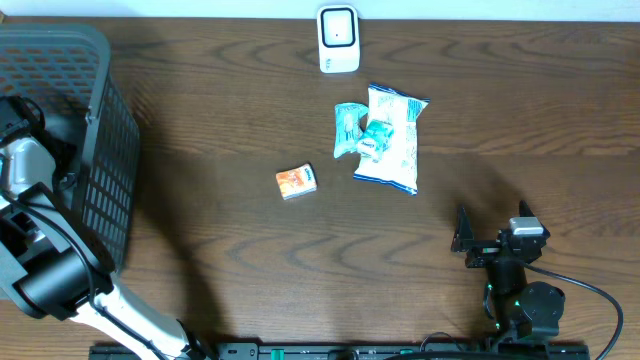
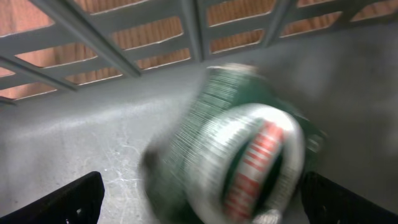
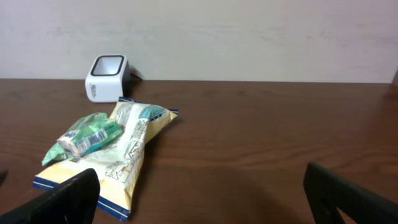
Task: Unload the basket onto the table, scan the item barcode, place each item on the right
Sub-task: 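Grasp the green Zam-Buk tin in the basket with the left gripper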
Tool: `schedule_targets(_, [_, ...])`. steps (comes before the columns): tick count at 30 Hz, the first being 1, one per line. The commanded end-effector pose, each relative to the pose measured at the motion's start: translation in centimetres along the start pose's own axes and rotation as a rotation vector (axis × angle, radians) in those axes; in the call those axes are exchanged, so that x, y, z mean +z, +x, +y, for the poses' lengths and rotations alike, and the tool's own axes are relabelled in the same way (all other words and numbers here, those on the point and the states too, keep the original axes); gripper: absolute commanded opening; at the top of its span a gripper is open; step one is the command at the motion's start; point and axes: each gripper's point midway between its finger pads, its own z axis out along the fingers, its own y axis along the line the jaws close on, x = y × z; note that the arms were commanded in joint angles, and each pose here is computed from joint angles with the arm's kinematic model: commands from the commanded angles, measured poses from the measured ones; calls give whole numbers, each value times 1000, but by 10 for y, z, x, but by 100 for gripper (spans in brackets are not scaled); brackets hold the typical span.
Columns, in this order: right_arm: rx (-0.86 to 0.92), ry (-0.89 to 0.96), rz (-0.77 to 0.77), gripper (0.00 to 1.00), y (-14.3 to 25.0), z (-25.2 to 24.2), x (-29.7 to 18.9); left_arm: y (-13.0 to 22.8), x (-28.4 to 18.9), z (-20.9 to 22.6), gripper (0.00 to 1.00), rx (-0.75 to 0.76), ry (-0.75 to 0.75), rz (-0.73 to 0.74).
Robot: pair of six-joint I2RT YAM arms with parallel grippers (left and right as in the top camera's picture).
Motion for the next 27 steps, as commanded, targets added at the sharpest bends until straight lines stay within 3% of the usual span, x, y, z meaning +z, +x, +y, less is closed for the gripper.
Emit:
schedule_targets(1, [-14, -2, 3, 99, 1, 1, 0, -17, -25, -6, 100, 10, 61, -51])
schedule_targets(6, [-14, -2, 3, 99, 1, 1, 0, -26, -33, -9, 100, 59, 80, -84])
schedule_targets(18, [-14, -2, 3, 99, 1, 1, 0, -12, 3, -4, 100, 85, 40, -36])
schedule_targets(27, [-14, -2, 3, 99, 1, 1, 0, 3, 27, -7, 99, 236, 36, 6])
